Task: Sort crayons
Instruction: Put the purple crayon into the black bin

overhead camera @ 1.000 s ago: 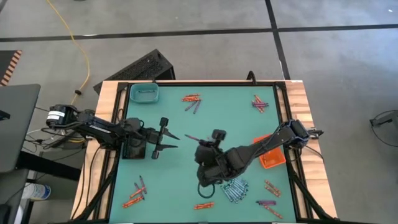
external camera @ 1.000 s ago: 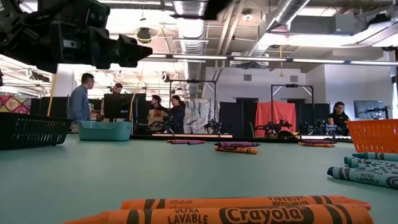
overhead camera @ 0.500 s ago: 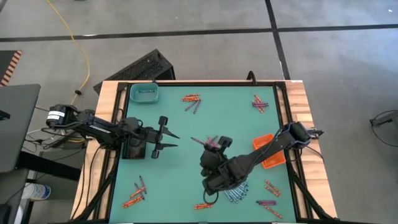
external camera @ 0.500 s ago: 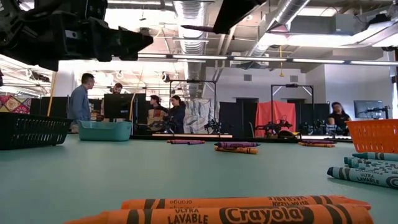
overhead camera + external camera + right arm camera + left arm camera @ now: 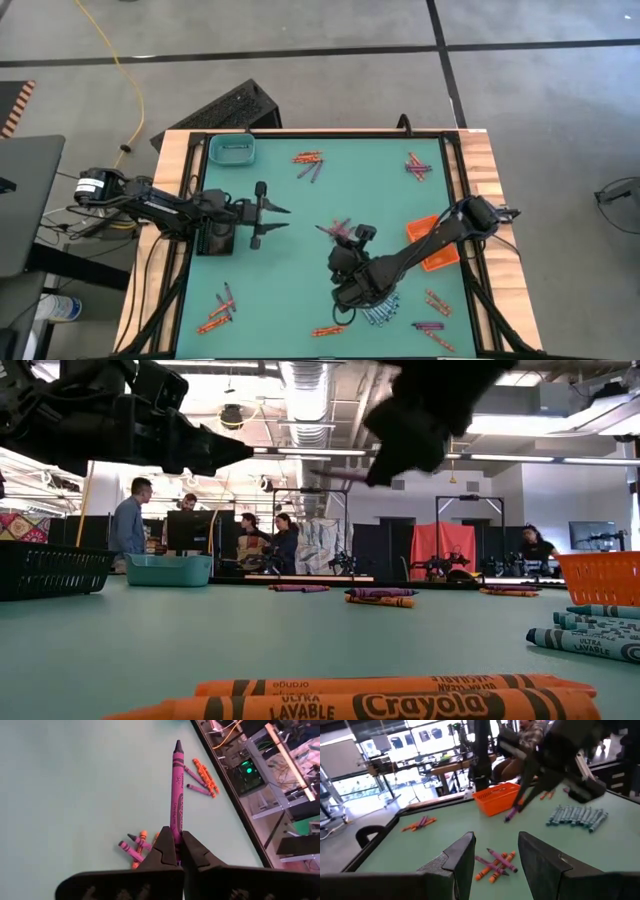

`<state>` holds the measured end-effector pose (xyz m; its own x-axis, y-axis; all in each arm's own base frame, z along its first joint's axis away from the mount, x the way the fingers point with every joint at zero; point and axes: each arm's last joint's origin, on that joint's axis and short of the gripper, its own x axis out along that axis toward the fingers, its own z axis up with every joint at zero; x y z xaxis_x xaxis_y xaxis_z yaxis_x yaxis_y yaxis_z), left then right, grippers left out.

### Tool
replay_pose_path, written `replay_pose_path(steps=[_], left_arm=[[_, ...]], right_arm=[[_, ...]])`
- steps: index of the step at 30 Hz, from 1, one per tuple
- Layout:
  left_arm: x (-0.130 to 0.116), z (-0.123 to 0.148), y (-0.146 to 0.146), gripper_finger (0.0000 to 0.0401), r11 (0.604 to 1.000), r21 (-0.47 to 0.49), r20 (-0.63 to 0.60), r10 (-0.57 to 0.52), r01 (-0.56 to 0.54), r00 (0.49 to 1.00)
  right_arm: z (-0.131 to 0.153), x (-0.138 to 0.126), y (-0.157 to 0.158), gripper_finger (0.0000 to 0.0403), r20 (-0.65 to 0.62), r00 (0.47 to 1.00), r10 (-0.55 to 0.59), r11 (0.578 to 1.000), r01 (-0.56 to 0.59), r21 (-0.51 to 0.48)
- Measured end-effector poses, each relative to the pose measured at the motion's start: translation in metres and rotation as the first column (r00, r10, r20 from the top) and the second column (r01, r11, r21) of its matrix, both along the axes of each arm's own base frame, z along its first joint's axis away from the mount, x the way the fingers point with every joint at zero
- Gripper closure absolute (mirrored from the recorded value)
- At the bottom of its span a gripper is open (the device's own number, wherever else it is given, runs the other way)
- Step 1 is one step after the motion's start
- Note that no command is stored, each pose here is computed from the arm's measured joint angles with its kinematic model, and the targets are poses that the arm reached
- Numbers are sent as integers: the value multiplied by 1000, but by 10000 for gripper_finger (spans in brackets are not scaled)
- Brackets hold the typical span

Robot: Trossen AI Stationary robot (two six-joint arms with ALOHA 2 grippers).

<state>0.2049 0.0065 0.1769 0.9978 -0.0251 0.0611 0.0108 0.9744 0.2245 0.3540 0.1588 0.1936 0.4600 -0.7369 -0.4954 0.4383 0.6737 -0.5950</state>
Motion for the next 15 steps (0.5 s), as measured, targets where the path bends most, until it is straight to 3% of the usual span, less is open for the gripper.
replay_pose_path(steps=[8,15], left_arm=[[0,0,0,260,999,-34,1,-9,9,1000],[0,0,-3,260,995,-31,2,-97,97,995]], right_arm=[[-20,8,-14,402,47,999,3,999,-1,-52],[-12,40,-16,402,143,978,152,988,-149,-34]])
